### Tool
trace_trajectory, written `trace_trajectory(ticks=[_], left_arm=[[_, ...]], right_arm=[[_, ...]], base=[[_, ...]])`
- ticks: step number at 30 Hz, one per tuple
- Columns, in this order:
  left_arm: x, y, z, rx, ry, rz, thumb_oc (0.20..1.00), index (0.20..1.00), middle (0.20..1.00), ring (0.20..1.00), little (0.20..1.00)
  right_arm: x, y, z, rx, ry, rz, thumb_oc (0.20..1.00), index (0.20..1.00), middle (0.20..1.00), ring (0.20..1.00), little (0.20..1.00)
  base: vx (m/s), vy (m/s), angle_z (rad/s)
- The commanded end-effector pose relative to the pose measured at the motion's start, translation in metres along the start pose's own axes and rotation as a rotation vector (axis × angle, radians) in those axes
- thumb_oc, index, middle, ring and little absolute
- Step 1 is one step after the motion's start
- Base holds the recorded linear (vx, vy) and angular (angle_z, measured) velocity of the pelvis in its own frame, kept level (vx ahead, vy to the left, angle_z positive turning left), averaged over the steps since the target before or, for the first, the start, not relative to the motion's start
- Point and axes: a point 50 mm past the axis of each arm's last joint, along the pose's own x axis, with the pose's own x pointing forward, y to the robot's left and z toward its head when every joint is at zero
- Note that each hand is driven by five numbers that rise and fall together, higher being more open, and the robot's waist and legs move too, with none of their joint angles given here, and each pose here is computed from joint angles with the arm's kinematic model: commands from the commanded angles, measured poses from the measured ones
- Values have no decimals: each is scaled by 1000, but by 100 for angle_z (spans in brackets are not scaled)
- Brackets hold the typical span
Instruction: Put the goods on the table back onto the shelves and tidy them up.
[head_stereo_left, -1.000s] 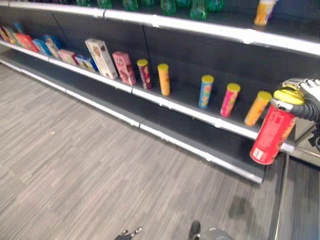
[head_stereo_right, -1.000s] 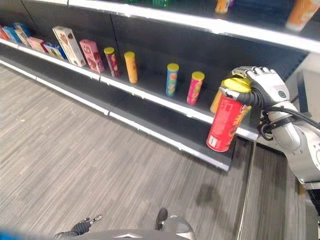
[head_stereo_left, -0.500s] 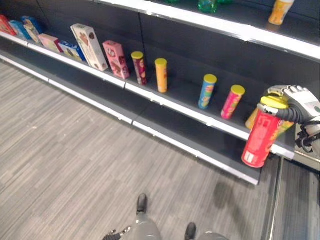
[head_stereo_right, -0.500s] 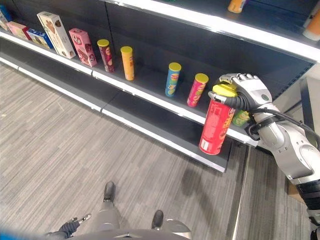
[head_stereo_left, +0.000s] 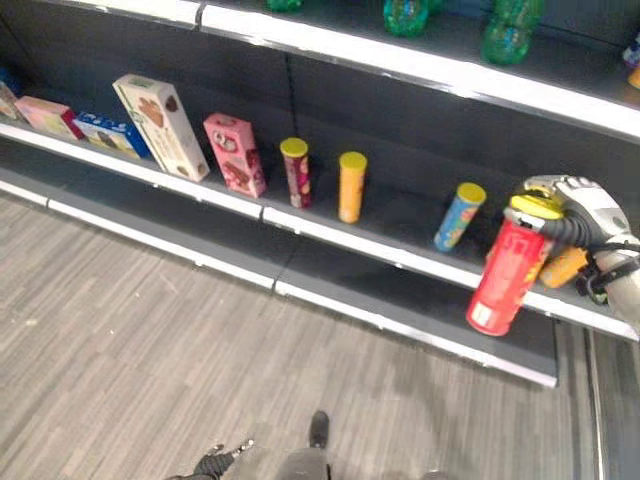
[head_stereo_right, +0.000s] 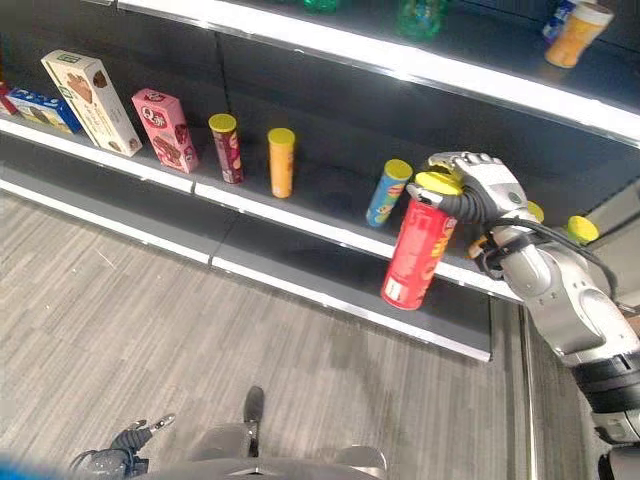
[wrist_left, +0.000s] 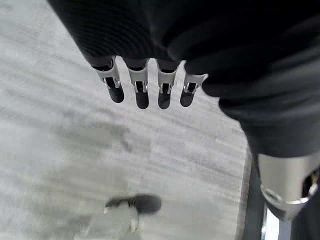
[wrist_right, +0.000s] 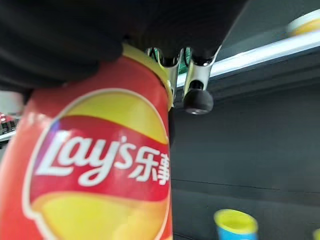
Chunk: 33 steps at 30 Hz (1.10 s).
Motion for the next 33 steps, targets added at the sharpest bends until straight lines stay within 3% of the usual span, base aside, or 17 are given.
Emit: trace_trajectory(ticks=[1,15,33], left_arm=[[-6,8,-25,33,59,39,1000,1000,1000,1000,1000],[-6,-7,-25,-15,57,-3,1000,1000,1000,1000,1000],[-10,-1,-40,19,91,1,1000,1000,1000,1000,1000]], right_arm=[[13,-25,-1,-83,-11,-92,200,200,200,200,200],[12,-28,3,-81,-32,-93,200,200,200,200,200],[-3,-38,13,-84,-97,-127,200,200,200,200,200]], base=[[170,342,8],[184,49,-13],[107,-43,-6]])
